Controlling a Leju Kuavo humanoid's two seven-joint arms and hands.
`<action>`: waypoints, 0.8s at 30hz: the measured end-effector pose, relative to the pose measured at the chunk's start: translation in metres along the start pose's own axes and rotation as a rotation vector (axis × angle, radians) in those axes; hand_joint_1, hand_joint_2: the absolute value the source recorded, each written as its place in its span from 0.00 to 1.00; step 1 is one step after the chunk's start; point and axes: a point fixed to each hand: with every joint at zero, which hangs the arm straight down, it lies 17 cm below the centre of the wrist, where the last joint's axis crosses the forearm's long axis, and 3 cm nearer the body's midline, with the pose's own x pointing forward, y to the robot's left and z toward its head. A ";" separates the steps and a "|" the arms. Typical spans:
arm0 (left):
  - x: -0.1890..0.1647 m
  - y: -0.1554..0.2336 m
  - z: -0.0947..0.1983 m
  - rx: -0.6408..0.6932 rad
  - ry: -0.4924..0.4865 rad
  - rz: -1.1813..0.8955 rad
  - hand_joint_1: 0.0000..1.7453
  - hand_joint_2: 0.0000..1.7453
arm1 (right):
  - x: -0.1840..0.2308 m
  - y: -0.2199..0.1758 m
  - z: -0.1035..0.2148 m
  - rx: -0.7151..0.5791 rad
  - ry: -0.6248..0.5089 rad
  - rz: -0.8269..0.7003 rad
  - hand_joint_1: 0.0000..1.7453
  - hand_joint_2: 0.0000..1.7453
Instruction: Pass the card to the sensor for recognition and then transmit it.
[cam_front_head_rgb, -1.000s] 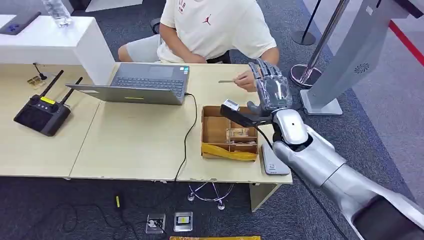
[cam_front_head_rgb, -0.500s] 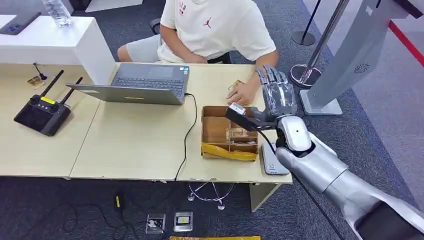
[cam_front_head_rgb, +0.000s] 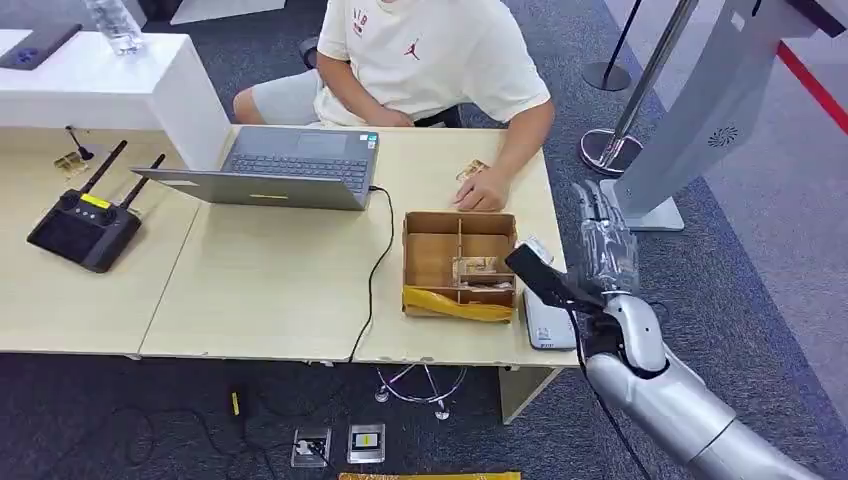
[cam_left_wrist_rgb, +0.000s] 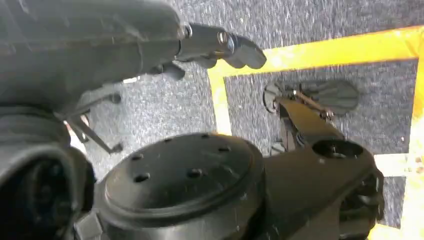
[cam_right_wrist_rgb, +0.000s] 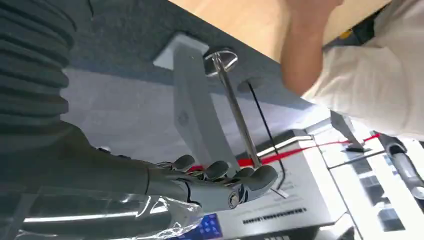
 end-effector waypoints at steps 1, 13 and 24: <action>0.000 0.000 0.000 0.000 0.000 0.000 0.00 0.00 | -0.008 0.001 0.008 0.004 0.014 -0.020 0.00 1.00; -0.003 0.002 0.001 0.005 0.004 -0.001 0.00 0.00 | -0.053 0.008 0.063 0.041 0.095 -0.059 0.00 1.00; -0.003 0.002 0.001 0.002 0.004 -0.011 0.00 0.00 | -0.067 0.034 0.100 0.162 0.128 -0.005 0.00 1.00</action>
